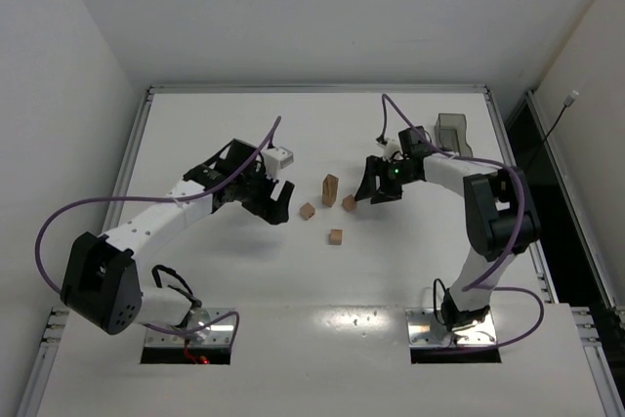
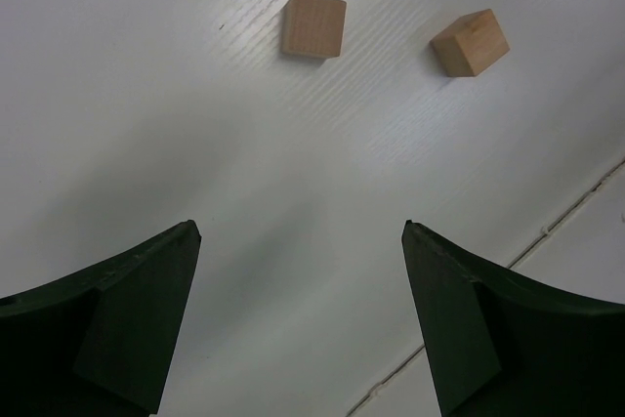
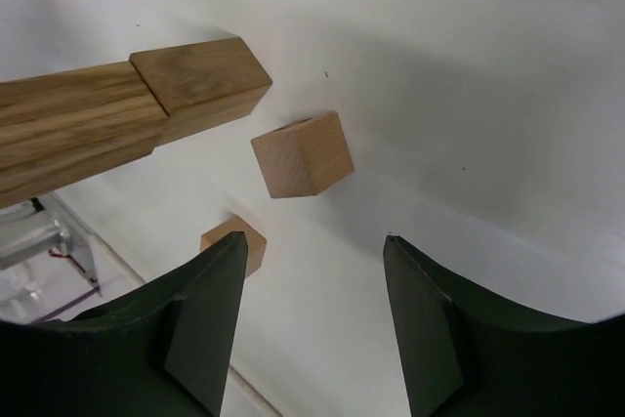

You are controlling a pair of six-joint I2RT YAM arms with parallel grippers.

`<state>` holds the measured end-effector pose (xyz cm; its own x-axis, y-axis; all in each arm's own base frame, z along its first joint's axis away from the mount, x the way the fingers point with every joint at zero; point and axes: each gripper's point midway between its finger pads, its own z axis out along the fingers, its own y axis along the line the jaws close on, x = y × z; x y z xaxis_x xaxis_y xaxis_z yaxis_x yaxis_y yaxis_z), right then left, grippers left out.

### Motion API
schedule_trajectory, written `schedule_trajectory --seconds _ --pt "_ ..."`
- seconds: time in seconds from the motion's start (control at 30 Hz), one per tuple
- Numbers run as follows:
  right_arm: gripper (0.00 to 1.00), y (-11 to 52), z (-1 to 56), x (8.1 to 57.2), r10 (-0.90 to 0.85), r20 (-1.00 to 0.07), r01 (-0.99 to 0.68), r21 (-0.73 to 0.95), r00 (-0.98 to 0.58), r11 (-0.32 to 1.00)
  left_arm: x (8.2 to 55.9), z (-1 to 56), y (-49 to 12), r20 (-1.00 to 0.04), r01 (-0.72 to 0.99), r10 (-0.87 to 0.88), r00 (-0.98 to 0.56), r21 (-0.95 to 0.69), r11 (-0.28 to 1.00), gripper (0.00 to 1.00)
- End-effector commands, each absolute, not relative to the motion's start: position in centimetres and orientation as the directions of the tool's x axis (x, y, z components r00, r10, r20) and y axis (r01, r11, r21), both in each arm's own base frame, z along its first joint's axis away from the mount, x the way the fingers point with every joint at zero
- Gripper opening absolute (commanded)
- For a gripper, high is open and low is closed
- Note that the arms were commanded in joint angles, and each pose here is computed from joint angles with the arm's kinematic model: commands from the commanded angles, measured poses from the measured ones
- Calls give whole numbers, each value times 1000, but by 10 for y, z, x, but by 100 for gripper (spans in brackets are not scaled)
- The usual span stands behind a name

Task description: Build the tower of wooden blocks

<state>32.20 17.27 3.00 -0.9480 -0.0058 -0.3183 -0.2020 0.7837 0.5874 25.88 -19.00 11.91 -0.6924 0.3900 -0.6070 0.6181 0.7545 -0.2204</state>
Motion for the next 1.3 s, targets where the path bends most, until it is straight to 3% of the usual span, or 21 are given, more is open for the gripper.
schedule_trajectory --seconds 0.0,0.2,0.5,0.67,1.27 --pt "57 185 37 333 17 -301 -190 643 -953 742 272 132 -194 -654 637 388 -649 -188 748 82" --pt "67 194 31 336 7 -262 -178 673 -965 718 276 138 -193 -667 632 383 -639 -170 756 82" --pt "67 201 32 343 -26 -287 -205 614 -957 762 278 134 -191 -658 616 379 -650 -165 770 82" --pt "67 203 22 341 -37 -247 -180 585 -968 791 279 134 -189 -658 612 380 -650 -158 775 82" --pt "63 194 11 343 -60 -261 -154 355 -963 922 282 133 -186 -657 599 380 -651 -138 788 80"
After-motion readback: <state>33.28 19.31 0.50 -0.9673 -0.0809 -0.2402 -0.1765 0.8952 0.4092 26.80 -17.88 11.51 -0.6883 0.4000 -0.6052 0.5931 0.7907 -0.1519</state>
